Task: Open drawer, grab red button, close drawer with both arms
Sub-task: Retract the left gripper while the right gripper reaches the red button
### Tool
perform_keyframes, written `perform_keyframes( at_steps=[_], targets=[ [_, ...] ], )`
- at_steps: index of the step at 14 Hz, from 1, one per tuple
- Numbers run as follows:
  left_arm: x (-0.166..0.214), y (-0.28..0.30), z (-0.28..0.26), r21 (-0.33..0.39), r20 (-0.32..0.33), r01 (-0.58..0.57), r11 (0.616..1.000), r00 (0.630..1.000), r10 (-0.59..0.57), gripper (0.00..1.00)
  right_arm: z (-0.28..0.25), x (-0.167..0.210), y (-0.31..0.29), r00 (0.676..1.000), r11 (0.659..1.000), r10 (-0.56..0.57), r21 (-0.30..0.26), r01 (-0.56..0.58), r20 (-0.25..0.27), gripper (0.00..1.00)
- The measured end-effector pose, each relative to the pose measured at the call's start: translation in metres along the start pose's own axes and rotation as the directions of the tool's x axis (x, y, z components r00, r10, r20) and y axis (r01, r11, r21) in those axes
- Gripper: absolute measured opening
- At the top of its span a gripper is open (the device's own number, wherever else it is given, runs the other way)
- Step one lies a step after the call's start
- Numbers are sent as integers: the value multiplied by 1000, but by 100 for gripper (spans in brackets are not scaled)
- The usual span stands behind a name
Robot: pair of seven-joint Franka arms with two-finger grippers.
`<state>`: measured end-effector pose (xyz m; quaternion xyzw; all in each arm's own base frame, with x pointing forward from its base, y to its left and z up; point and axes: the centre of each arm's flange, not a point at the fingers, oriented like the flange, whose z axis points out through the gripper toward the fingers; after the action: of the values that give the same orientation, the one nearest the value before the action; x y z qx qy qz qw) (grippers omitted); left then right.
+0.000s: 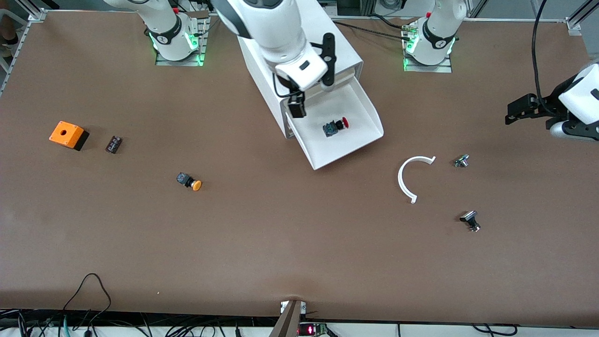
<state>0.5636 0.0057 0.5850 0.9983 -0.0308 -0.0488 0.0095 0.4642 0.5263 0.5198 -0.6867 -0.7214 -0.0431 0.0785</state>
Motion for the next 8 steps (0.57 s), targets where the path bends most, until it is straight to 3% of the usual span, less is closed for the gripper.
perform_keyframes(
  at_steps=[3, 8],
  targets=[
    [0, 2, 1, 1, 8, 12, 1000, 1000, -12, 100, 33, 9, 7, 992, 992, -130, 0, 130, 2, 100],
    [2, 3, 0, 2, -11, 19, 1000, 1000, -19, 100, 90, 32, 24, 972, 971, -236, -56, 234, -18, 100]
  ],
)
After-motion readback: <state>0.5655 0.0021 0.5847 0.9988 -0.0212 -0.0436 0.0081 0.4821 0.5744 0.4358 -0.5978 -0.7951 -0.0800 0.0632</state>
